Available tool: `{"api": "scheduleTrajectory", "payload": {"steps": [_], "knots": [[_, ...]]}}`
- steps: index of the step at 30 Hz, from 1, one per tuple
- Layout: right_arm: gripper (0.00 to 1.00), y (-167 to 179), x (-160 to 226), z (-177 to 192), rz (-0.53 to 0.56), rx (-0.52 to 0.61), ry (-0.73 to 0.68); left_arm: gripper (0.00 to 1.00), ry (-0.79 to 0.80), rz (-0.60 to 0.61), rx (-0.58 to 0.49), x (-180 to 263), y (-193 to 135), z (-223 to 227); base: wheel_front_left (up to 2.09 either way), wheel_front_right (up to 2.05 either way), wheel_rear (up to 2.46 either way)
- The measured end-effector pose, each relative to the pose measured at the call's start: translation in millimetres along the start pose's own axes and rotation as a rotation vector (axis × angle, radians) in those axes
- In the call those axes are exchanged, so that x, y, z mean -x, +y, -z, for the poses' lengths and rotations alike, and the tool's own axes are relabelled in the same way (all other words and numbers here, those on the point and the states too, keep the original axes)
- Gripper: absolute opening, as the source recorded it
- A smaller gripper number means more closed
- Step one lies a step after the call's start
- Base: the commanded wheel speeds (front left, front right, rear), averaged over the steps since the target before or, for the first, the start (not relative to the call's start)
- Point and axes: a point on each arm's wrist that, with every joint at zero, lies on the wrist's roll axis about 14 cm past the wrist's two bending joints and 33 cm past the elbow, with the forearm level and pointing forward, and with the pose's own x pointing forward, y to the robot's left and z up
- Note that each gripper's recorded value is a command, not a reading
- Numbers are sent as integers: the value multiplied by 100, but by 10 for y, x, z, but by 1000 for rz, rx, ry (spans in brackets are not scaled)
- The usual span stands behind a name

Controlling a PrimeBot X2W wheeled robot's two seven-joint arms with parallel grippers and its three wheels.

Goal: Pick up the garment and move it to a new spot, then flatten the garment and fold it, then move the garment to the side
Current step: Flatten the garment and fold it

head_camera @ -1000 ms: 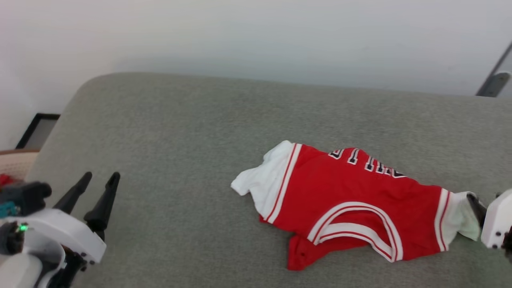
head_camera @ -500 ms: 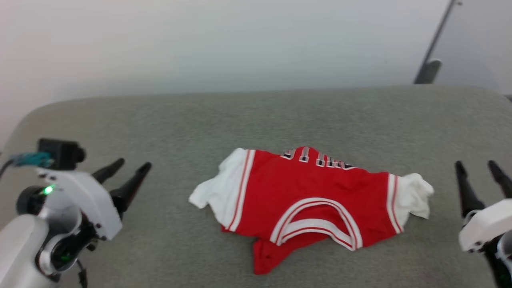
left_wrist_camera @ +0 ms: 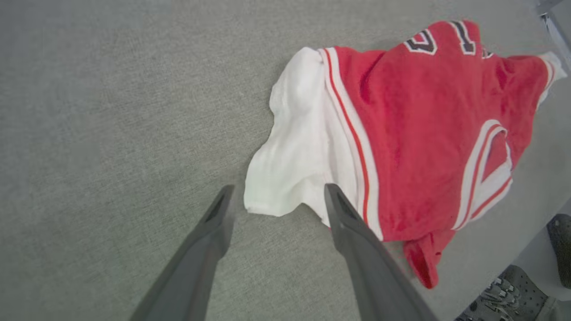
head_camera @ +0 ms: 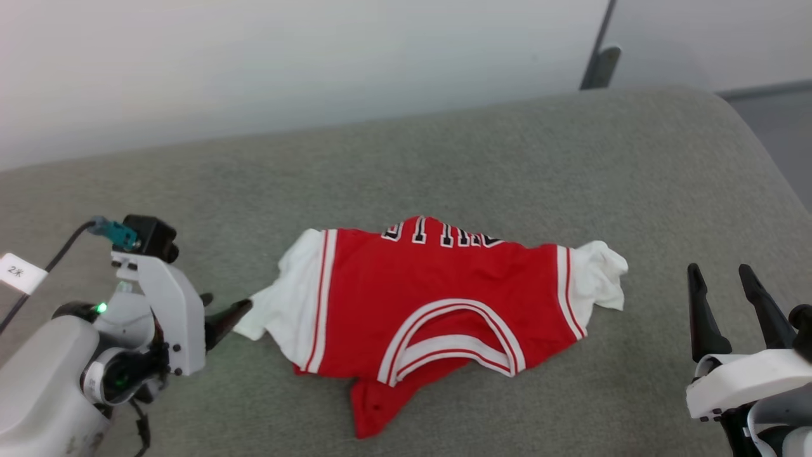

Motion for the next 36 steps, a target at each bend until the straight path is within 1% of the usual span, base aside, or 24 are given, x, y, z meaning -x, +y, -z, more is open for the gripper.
{"api": "scheduleTrajectory", "payload": {"steps": [4,9,12,18,20,21,22,23,24,25,27,31,36], "knots": [[100,-34,-4,49,18,-6,9,100,97,-36,6,-193,167,192,0,0,0],[100,-78,-62,75,38,-8,12,100,152,-54,29,-418,311,313,0,0,0],[100,-100,-84,107,48,-3,20,100,190,-49,45,-548,335,414,0,0,0],[100,-112,-134,166,55,6,37,100,232,-45,60,-709,378,464,0,0,0],[100,-105,-142,187,54,5,42,100,247,-30,122,-740,354,496,0,0,0],[100,-98,-148,189,52,5,43,84,258,-25,142,-741,345,504,0,0,0],[100,-89,-155,185,50,4,41,72,271,-26,148,-737,348,504,0,0,0],[100,-83,-163,178,49,3,39,49,281,-24,157,-730,345,509,0,0,0],[100,-77,-169,174,47,3,37,34,290,-20,168,-723,333,520,0,0,0],[100,-73,-174,170,46,5,36,0,300,-18,173,-711,329,532,0,0,0],[100,-58,-185,162,41,5,35,0,320,-8,180,-695,293,569,0,0,0],[100,-21,-216,139,30,4,27,0,312,-4,155,-659,261,542,0,0,0],[100,21,-228,111,18,-1,19,0,288,-21,139,-540,306,500,0,0,0]]}}
